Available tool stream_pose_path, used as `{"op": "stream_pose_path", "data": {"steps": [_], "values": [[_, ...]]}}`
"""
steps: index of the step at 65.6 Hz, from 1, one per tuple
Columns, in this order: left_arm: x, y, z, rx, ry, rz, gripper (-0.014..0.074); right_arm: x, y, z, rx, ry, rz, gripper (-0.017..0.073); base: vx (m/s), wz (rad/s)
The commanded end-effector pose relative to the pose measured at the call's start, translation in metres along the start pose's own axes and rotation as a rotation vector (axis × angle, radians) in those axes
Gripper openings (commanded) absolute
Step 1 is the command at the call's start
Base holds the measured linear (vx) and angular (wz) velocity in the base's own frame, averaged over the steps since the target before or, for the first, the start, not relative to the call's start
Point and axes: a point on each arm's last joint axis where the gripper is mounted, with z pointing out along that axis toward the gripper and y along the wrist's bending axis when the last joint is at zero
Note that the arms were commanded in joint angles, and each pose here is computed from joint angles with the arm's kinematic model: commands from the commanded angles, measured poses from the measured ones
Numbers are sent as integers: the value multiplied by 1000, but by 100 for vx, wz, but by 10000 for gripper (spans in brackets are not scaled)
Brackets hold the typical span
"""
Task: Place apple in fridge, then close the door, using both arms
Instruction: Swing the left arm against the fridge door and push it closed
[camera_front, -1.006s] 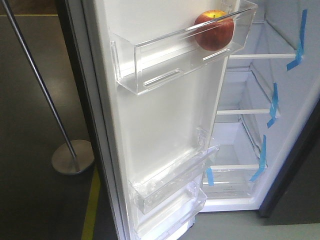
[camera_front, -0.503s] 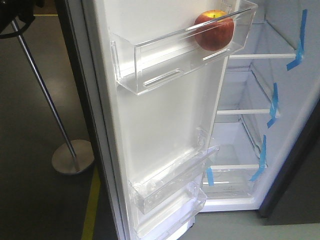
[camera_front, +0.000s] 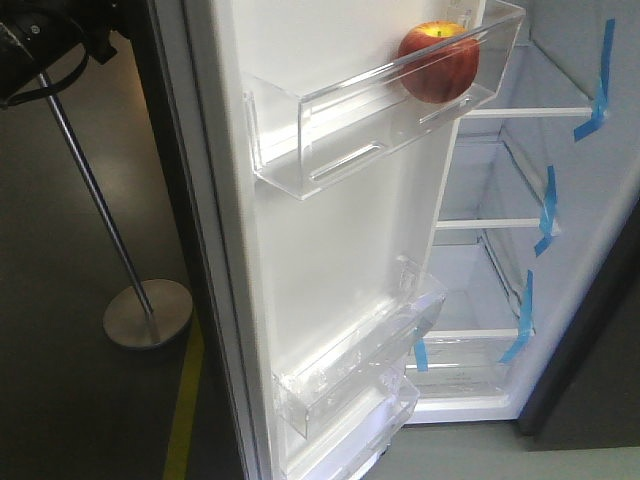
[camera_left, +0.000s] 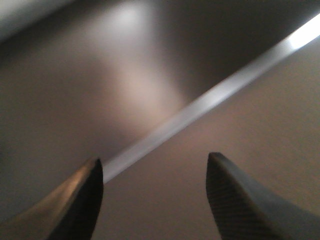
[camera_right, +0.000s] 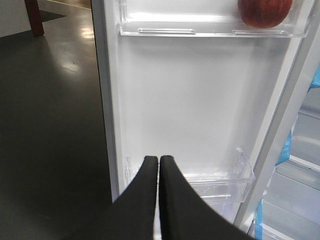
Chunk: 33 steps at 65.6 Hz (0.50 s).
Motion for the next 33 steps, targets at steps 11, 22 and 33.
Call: {"op": "stream_pose_path", "data": {"steps": [11,22,33], "values": [[46,-53,11,254,211,6,443,-12,-1,-1,15,-69,15,-3,0,0],[91,-68,21,301,342,-8,443,-12,-1,-1,15,-69,15,-3,0,0],[115,-75,21,323,441,30,437,-12,-2,-1,15,-70,15,-3,0,0]]}}
